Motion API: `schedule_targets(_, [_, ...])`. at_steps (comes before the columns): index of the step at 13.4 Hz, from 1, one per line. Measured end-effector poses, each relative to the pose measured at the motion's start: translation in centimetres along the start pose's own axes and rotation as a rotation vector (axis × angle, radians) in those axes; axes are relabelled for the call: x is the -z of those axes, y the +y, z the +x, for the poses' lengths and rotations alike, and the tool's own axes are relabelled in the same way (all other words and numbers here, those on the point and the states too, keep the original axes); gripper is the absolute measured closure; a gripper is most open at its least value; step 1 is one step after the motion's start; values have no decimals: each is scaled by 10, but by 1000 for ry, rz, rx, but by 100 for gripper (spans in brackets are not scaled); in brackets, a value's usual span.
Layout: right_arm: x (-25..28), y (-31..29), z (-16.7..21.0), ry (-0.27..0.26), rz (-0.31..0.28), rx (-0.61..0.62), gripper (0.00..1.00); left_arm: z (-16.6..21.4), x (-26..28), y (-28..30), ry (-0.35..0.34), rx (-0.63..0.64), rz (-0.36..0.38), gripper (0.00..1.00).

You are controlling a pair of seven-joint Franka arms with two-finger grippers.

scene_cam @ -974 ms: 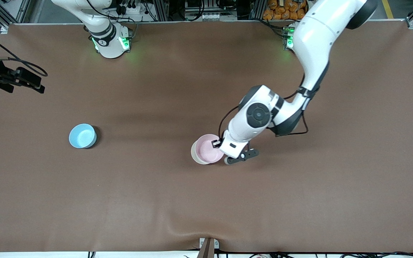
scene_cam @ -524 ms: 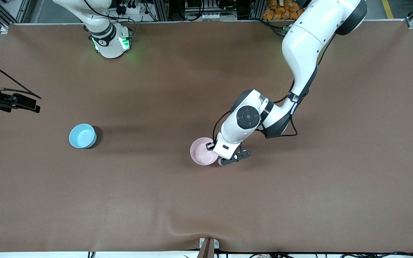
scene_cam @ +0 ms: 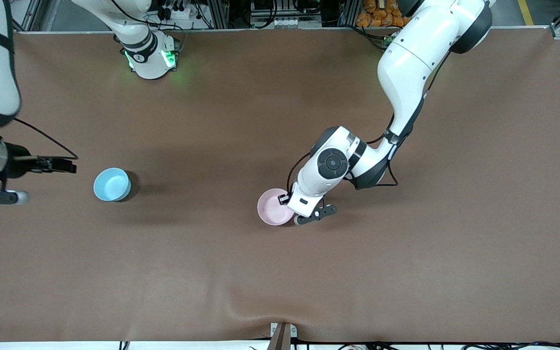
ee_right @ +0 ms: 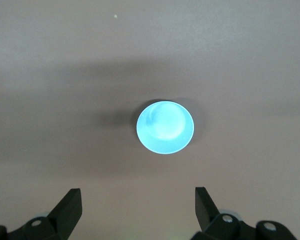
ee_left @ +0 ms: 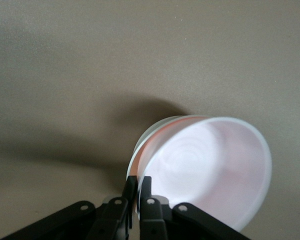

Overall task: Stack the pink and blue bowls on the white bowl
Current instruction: 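Lower the pink bowl into the white bowl while the right gripper reaches the blue bowl, then grasp the blue bowl rim with the right gripper while the left gripper withdraws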

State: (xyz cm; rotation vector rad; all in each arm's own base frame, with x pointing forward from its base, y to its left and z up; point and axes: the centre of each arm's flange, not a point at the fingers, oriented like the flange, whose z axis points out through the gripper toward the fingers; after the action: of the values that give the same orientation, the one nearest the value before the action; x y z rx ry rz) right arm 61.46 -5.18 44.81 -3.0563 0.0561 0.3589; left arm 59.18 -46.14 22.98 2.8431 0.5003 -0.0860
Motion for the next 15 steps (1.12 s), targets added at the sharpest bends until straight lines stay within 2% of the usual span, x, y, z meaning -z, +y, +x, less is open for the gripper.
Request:
schedule_targets(3, [-64,8,4,-21,2,-13,0,0,15,11,20,5,-29,55])
schedule_targets(5, [-102,17,4,0,1,-15,0,11,56,18,71,0,-52,35])
schedule_targets(7, [-134,34,0,30,3,16,0,30,128,10,108,8,-23,15])
schedule_targets(9, [-157,67,-3,57,8,73,0,51,227,-19,139,31,15,0])
schedule_targets(11, [-177,108,-4,66,21,108,0,67,319,-65,164,33,59,0])
schedule_targets(13, [-195,122,-3,60,38,102,2,81,392,-122,176,-8,107,0])
schedule_targets(14, [-204,122,-1,56,46,97,5,89,423,-152,187,-17,121,0])
schedule_targets(15, [-213,120,1,52,58,92,14,94,448,-178,198,-18,130,0])
